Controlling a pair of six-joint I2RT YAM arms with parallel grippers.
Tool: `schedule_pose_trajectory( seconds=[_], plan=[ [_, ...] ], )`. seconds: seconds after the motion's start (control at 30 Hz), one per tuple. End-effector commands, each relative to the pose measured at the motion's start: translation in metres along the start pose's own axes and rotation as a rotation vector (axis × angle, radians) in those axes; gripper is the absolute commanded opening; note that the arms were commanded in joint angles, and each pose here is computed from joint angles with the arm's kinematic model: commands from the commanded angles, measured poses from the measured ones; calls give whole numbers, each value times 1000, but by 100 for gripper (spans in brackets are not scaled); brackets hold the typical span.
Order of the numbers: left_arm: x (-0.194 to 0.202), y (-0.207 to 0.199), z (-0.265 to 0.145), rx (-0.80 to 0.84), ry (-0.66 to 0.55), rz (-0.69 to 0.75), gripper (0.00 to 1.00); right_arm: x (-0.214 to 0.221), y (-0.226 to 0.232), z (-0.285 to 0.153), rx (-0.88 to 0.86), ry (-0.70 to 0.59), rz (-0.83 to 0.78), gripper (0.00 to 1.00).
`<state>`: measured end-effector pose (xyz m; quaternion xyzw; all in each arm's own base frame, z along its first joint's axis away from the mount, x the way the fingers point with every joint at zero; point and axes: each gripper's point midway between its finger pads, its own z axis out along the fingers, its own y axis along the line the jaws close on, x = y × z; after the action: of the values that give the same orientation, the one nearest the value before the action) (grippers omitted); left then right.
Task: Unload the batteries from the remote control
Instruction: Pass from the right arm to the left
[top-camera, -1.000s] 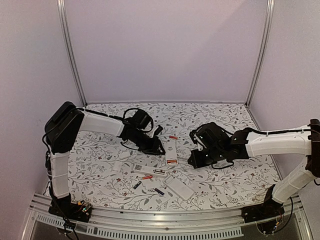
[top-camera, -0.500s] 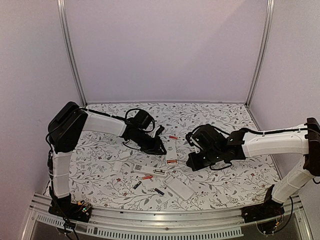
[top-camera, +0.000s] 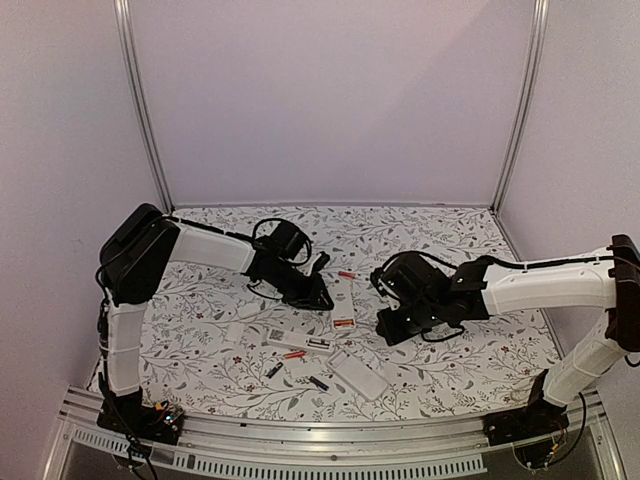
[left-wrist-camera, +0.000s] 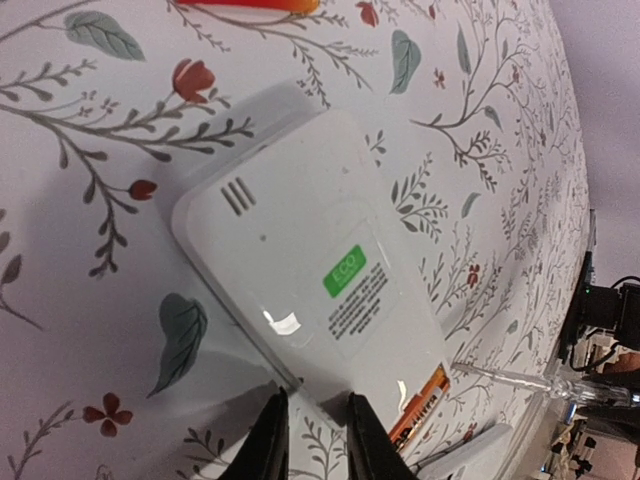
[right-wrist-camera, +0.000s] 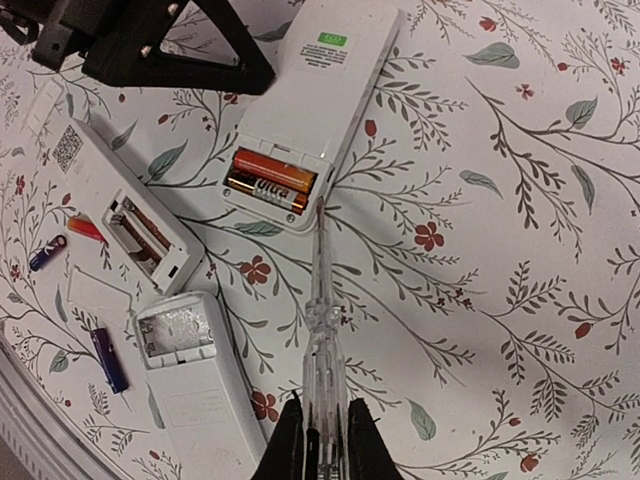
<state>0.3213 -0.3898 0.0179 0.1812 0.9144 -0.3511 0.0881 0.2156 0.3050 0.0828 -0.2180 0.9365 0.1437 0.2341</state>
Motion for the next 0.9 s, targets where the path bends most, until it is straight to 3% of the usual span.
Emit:
schedule_pose_trajectory(
  seconds=[0.0,0.3,0.87],
  plan=[
    [2,5,8,-19,12,9,19,-7,4,0,21,-17,-28,0],
    [3,7,10,-20,17,8,18,-18,6,-6,26,-56,-34,0],
    [4,7,11,-22,23,8,16,-3,10,6,19,8,-60,0]
  ],
)
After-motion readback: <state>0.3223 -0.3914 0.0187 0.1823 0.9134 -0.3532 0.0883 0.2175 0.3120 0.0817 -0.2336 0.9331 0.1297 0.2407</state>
